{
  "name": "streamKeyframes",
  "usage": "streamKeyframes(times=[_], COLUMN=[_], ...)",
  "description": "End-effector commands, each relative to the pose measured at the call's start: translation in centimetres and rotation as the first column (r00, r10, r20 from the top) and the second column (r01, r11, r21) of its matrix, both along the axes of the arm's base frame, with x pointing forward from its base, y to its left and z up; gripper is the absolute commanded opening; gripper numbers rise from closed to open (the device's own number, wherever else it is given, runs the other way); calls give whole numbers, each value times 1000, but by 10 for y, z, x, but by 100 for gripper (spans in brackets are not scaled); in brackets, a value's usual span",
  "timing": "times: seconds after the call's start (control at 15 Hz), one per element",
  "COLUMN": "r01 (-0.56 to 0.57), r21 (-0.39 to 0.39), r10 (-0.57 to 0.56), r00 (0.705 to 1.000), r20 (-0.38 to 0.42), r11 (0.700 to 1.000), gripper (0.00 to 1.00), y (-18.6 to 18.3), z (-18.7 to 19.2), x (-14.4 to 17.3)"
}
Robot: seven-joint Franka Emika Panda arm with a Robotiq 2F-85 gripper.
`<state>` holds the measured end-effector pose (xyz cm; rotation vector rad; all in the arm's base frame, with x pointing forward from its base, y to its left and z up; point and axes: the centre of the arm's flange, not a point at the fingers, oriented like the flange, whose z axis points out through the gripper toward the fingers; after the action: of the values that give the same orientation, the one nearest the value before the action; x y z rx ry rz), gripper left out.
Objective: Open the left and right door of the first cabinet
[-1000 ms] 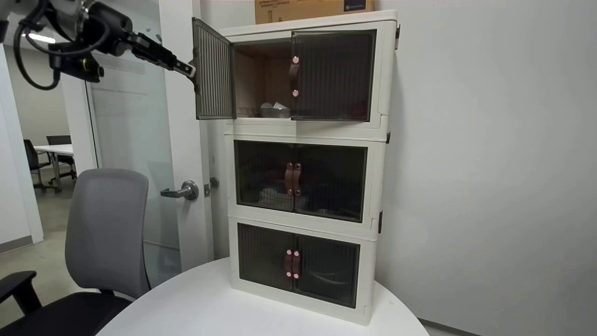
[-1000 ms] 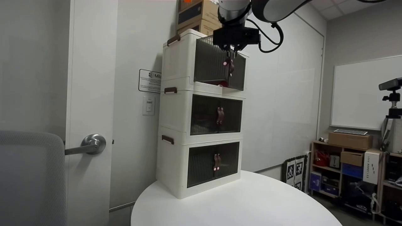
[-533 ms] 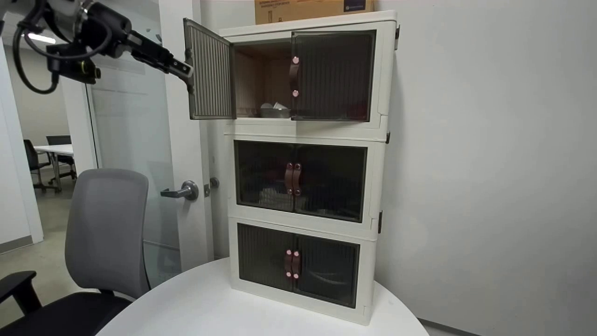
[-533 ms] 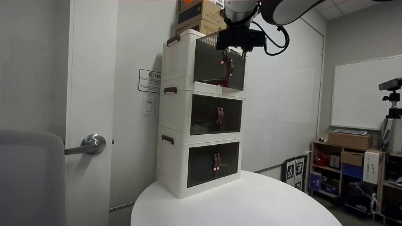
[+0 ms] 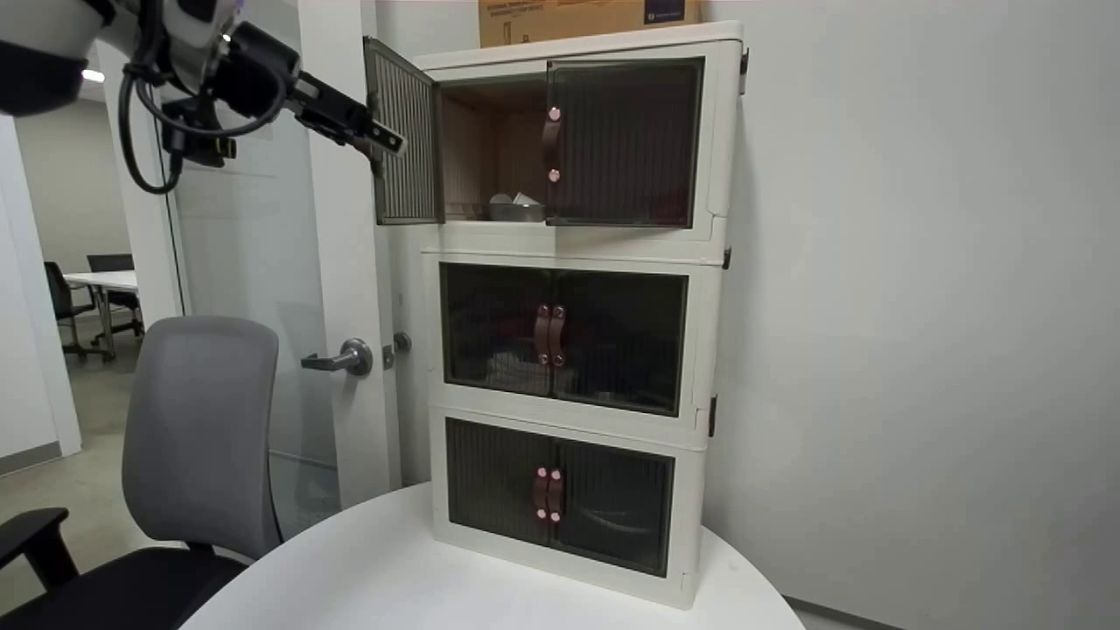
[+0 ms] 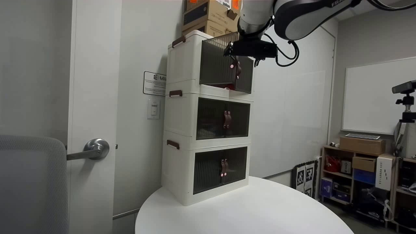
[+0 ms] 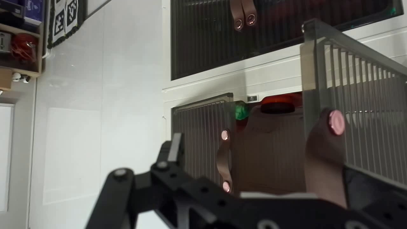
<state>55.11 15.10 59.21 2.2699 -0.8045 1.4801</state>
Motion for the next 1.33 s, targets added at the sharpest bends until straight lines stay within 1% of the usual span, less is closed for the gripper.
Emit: streamKeyframes(times=[0.0, 0.2, 0.47, 0.87, 1.0, 1.07, 1.27], r01=[-47, -36, -63, -134, -147, -131, -2], r21=[-4, -3, 6, 49, 50, 49, 23], r10=[47, 36, 63, 138, 151, 135, 3], r00=[996, 996, 995, 986, 983, 986, 998], r20=[-81, -76, -83, -95, -101, -96, -68], r11=[999, 999, 998, 990, 988, 990, 1000], gripper=[100, 100, 100, 100, 100, 100, 100], y=[-3, -4, 7, 54, 69, 77, 98], z=[-37, -34, -26, -20, -19, -19, -19], x=[16, 14, -6, -36, -44, -46, -44])
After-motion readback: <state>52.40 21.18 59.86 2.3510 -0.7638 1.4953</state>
